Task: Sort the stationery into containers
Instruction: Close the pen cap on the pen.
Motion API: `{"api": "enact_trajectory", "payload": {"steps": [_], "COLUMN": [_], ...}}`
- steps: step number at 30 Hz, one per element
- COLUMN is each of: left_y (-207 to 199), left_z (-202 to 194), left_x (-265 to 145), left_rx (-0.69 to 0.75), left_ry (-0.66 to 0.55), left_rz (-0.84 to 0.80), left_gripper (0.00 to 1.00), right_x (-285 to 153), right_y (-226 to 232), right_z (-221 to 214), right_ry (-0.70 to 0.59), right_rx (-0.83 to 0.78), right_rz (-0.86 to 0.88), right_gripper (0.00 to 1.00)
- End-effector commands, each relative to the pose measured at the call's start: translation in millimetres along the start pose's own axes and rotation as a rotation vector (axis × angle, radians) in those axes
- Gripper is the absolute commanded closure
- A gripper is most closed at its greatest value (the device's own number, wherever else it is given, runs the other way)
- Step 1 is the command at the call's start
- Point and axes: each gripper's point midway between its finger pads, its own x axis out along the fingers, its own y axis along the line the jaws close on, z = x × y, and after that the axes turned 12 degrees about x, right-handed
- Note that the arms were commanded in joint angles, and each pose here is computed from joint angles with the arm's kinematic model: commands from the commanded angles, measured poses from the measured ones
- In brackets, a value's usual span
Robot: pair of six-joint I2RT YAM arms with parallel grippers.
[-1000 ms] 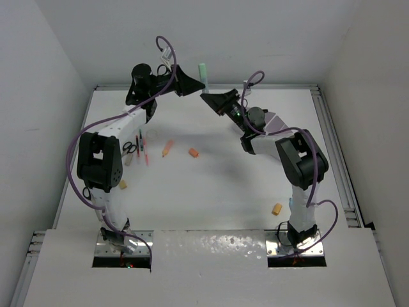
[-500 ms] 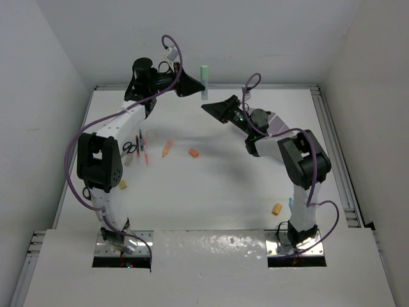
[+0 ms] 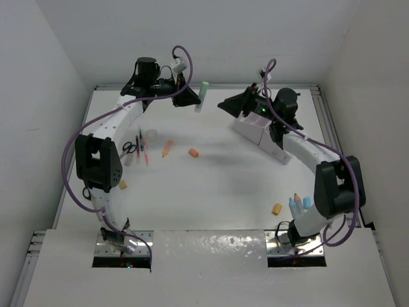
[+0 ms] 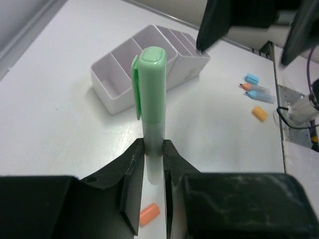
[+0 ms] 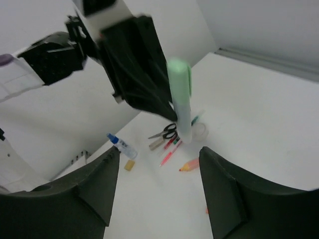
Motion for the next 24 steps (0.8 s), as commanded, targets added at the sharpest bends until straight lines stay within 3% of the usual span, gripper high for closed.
{"api": "enact_trajectory", "payload": {"steps": [1,8,19,24], "left_y": [-23,-37,-48,-50], "left_z": [22,29,41,45], "left_x": [-12,-10,-4,-1], "left_rx": [0.121,0.13,0.133,0.127], "left_ry": [-0.022,-0.047,-0.085,-0.093], "left_rz": [-0.08,-0.14,-0.198,-0.205], "left_gripper": [1.0,1.0,1.0,1.0], "right_x": [-1,15,41,50], "right_y": [32,33,29,30], "right_z": [25,34,26,20], "right_ry": [0.019,0.024,0.026,0.039], "right_rx": [-0.193,-0.164,-0.142,-0.131], "right_rz": [0.047,0.095,0.12,0.141], "right_gripper": [0.35,0.24,0.23,0.3]}}
